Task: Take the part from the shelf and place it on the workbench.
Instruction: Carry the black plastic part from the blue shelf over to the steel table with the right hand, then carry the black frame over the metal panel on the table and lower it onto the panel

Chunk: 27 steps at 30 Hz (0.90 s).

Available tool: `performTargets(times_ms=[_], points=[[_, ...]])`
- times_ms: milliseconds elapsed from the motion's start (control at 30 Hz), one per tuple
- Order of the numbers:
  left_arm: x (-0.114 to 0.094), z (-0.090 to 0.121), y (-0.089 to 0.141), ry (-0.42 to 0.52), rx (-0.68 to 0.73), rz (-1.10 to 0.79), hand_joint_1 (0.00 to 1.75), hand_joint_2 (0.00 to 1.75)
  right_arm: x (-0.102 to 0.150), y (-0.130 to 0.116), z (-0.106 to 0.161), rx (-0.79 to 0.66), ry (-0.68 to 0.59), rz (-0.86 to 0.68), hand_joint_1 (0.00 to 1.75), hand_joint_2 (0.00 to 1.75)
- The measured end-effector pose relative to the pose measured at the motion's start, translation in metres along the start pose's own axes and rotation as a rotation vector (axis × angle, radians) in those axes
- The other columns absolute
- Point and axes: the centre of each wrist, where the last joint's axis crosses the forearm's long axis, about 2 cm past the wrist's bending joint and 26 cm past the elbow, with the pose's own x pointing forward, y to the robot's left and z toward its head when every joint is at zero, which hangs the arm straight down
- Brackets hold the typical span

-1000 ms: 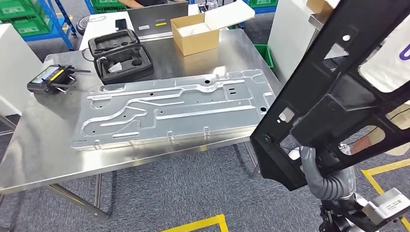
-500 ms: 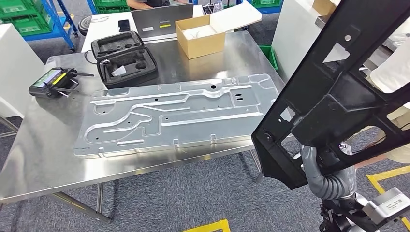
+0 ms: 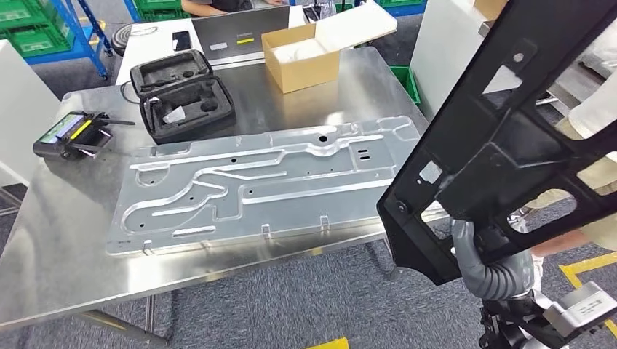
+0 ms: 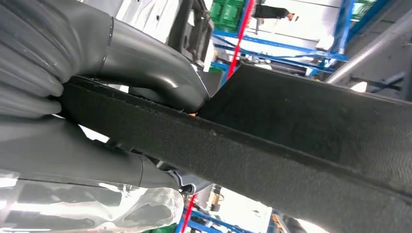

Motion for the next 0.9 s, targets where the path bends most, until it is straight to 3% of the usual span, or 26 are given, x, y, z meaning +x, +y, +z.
performTargets(times_ms=[400, 700, 900], points=[[-0.004, 0.001, -0.002, 0.007, -0.005, -0.001, 0.0, 1.75, -0.001, 0.0, 0.001, -0.002, 0.006, 0.001, 1.75, 1.75], [0.006, -0.001, 0.0, -0.016, -0.001, 0.0, 0.0, 1.75, 0.0, 0.0, 0.001, -0.002, 0.002, 0.002, 1.75, 1.75], [0.011, -0.002, 0.002, -0.032, 0.003, 0.002, 0.0, 1.75, 0.001, -0.002, 0.0, -0.003, 0.035, 0.124, 1.75, 1.75]])
